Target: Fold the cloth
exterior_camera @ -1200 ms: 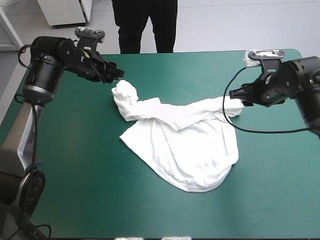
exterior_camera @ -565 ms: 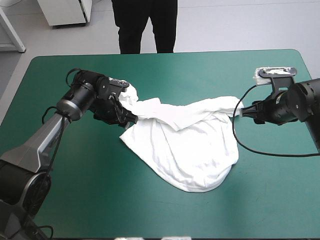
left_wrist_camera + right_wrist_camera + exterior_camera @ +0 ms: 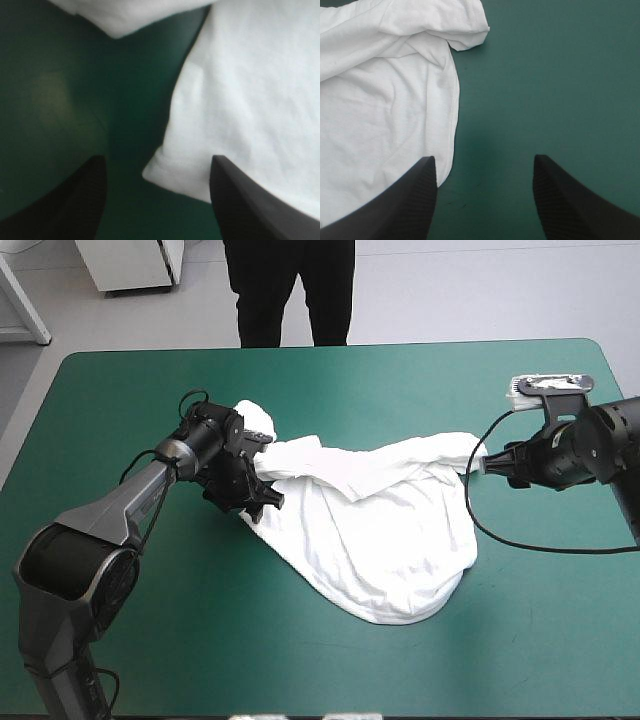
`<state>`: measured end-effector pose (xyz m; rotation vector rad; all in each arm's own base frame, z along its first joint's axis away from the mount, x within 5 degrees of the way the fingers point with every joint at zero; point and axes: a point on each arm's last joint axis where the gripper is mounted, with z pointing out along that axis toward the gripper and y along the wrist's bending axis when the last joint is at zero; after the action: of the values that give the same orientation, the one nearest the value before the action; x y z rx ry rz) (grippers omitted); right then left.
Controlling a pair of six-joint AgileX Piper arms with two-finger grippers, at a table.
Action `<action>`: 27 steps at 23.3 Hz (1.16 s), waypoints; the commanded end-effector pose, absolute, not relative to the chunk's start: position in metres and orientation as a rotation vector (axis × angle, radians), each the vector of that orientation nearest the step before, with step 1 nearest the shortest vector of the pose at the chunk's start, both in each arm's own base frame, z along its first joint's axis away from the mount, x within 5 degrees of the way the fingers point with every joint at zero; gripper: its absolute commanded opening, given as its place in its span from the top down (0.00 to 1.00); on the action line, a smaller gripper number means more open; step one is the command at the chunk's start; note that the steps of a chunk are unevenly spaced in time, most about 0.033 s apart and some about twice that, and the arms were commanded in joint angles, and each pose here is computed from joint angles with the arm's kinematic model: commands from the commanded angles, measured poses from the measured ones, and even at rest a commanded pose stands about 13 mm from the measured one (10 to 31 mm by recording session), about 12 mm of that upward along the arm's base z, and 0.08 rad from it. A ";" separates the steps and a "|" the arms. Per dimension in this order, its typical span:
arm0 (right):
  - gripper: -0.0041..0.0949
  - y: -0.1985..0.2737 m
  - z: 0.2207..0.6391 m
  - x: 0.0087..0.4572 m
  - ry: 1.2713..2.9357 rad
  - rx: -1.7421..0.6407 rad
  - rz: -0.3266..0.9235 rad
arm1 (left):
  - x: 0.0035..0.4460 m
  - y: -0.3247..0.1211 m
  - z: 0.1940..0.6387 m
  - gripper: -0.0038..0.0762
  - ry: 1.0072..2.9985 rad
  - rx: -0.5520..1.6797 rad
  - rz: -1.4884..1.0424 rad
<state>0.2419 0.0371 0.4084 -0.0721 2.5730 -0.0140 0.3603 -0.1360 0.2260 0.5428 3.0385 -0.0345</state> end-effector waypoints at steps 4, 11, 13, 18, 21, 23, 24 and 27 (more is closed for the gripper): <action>0.40 0.032 0.422 0.236 2.499 -0.049 -0.027 | 0.360 -0.139 0.226 0.43 2.974 0.527 -0.075; 0.40 0.035 0.419 0.235 2.523 -0.049 0.017 | 0.361 -0.145 0.202 0.68 3.045 0.543 -0.136; 0.40 0.040 0.404 0.234 2.586 -0.051 0.083 | 0.360 -0.146 0.198 0.96 3.053 0.561 -0.158; 0.40 0.052 0.352 0.233 2.715 -0.093 0.154 | 0.360 -0.147 0.198 0.96 3.051 0.565 -0.170; 0.40 0.070 0.321 0.232 2.764 -0.132 0.164 | 0.360 -0.148 0.198 0.96 3.051 0.565 -0.180; 0.40 0.085 0.306 0.236 2.775 -0.161 0.148 | 0.360 -0.148 0.198 0.96 3.051 0.565 -0.180; 0.40 0.090 0.297 0.241 2.788 -0.152 0.121 | 0.360 -0.148 0.198 0.96 3.051 0.565 -0.180; 0.40 0.094 0.278 0.247 2.839 -0.133 0.079 | 0.360 -0.148 0.198 0.96 3.053 0.566 -0.180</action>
<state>0.2416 0.0922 0.2788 -0.1492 2.8777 0.1036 0.3596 -0.1427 0.2030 0.5801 3.0624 -0.1393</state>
